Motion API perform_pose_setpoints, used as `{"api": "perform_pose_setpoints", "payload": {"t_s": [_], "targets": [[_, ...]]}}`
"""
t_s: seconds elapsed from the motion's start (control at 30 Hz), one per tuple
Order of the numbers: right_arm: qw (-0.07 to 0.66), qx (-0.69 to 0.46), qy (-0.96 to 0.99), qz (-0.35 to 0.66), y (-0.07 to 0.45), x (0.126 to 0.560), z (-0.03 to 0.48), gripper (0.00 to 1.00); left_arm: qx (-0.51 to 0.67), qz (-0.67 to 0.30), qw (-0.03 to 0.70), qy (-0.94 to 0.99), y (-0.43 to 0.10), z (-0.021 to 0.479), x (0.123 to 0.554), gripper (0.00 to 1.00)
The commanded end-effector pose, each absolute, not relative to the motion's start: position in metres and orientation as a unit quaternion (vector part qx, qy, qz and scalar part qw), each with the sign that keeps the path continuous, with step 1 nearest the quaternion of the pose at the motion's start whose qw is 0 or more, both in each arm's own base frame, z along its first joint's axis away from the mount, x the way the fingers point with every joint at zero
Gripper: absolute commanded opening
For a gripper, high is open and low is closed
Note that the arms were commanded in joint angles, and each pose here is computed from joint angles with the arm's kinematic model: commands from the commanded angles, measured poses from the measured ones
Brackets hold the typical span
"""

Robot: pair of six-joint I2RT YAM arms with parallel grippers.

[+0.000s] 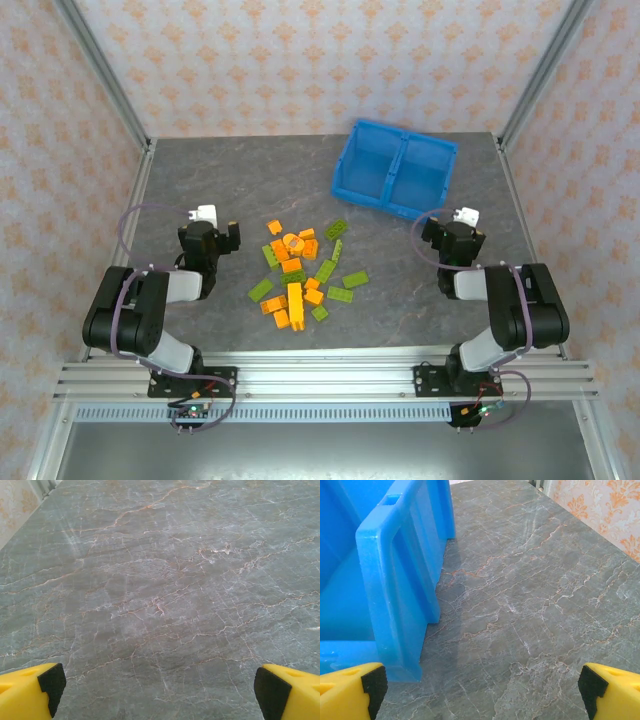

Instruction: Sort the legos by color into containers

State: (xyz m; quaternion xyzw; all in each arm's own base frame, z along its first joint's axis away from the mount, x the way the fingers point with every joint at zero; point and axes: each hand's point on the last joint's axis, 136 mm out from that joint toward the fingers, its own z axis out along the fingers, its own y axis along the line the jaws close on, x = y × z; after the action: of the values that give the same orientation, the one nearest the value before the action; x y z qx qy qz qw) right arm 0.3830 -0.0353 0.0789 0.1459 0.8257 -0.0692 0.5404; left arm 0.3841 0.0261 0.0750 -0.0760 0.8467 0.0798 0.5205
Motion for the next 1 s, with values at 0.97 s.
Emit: {"api": "perform_pose_setpoints", "payload": {"t_s": [0.97], "targets": [[0.394, 0.253, 0.877, 0.106, 0.033, 0.361, 0.17, 0.99, -0.045, 0.062, 0.529, 0.845, 0.002, 0.141, 0.38, 1.0]]}}
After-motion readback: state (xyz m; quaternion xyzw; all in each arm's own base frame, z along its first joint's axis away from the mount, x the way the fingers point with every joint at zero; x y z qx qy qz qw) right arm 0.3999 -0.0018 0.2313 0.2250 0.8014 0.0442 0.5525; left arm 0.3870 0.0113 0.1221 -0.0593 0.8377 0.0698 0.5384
